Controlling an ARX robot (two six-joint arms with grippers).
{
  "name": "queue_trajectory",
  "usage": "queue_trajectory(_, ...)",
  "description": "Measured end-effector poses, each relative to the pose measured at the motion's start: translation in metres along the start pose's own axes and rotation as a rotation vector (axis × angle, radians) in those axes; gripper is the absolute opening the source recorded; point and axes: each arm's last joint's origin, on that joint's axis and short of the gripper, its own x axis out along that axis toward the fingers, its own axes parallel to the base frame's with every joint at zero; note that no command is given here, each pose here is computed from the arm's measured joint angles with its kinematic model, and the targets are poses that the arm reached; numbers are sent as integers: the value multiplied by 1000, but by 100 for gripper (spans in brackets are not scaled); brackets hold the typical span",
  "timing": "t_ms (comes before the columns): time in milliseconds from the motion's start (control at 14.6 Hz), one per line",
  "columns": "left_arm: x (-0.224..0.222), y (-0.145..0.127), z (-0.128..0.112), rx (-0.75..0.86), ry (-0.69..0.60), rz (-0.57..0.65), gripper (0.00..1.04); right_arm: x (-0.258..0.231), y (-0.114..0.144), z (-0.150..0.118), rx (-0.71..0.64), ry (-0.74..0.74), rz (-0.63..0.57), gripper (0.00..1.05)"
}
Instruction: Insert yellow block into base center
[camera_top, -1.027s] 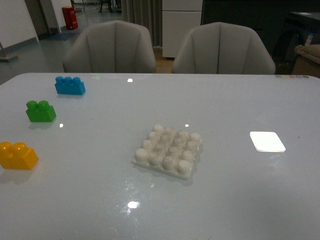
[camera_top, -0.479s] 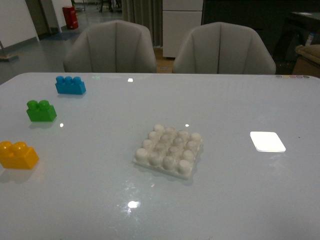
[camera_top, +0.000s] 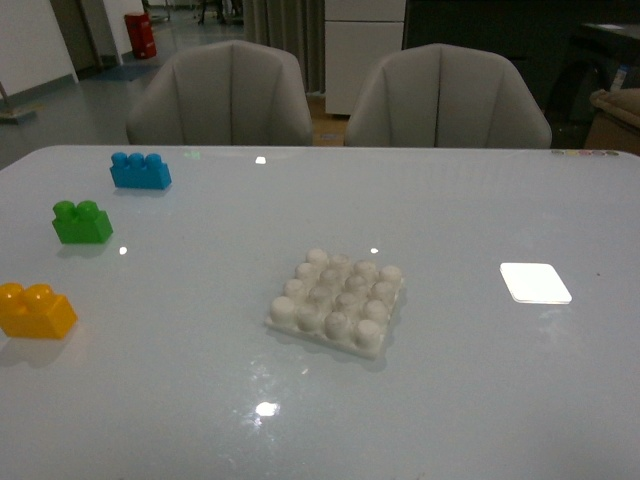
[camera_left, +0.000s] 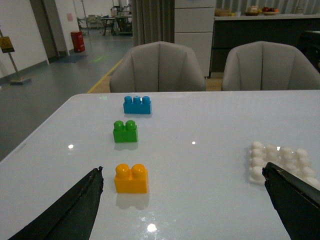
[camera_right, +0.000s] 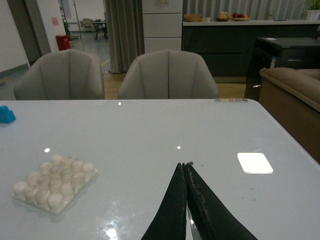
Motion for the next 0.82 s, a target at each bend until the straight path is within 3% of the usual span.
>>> queue_trajectory(821,0,0,0,0,0,0,98,-7,0,0,0,3,0,2)
